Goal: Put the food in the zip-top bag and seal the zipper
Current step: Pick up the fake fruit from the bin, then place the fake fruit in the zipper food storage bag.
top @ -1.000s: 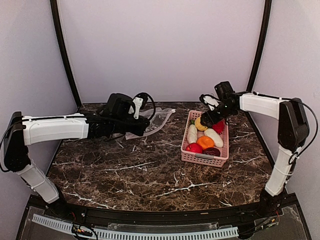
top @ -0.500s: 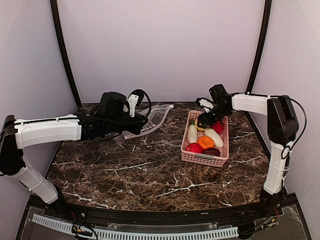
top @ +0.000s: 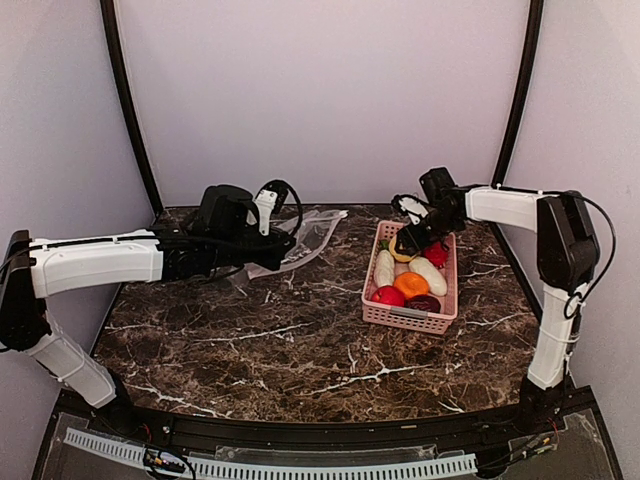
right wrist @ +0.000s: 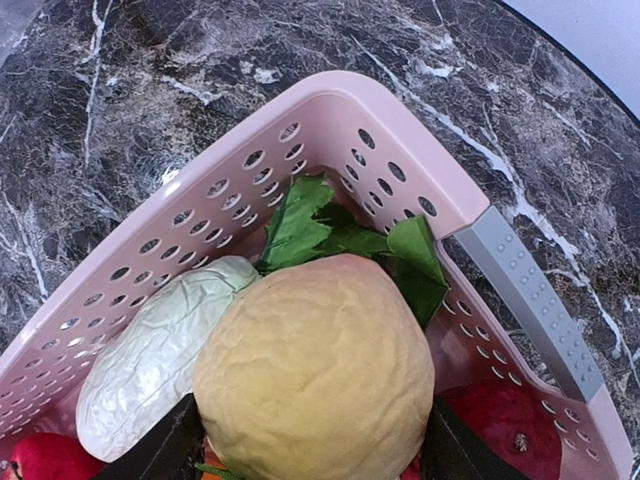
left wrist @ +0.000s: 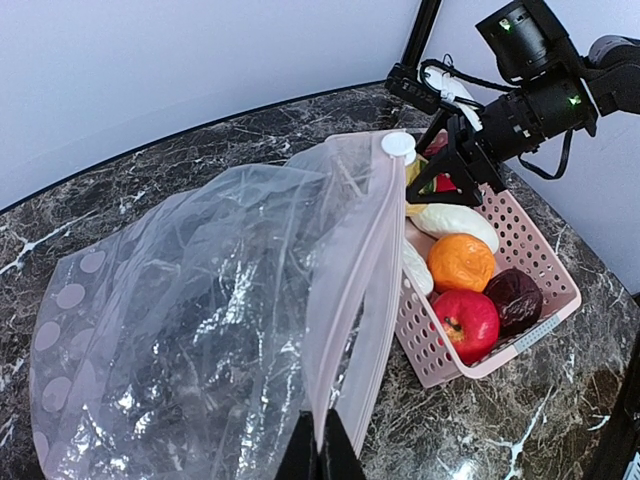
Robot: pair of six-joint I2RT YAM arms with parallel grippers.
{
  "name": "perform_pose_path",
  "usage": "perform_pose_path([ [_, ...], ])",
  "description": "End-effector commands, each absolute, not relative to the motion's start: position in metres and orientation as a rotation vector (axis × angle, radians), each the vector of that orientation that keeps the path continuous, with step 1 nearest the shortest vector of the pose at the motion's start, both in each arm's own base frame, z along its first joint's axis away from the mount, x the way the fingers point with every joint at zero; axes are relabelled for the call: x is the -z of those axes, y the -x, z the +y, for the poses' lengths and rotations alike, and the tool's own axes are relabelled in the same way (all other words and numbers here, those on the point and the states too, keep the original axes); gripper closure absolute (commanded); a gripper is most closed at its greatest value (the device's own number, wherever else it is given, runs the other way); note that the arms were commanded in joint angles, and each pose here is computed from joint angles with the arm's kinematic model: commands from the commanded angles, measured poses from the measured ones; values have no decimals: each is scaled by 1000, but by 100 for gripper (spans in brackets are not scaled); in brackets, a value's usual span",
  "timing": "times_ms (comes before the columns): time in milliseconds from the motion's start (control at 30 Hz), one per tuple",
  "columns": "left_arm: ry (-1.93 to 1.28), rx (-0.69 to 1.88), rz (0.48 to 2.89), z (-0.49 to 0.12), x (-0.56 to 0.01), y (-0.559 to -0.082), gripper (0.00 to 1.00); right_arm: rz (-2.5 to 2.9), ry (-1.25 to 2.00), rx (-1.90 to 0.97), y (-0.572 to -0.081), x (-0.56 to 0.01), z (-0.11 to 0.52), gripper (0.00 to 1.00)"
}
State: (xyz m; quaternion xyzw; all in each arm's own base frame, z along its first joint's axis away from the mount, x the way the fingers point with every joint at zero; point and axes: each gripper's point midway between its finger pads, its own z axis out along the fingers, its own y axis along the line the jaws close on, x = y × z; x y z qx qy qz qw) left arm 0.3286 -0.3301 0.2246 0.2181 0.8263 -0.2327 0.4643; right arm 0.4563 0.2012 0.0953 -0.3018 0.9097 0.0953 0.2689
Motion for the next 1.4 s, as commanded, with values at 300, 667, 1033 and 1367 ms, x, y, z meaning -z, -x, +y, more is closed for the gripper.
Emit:
perform_pose_path([
  [300,-479,740,2066,-336,-219,-330,99,2089,1064,-681,-358,-244,269,57],
  [667,-474,922,2011,-352,-235,-333,99,1878,1286,-1182,-284,-298,354,58],
  [1033,-380,1082,1964,-359,-273,-325,99,1906,1251,-1219,-305,-286,373,59],
  [1367,-296,1199,1908,-365,-302,-318,99,1974,1175,-1050,-328,-260,366,59],
])
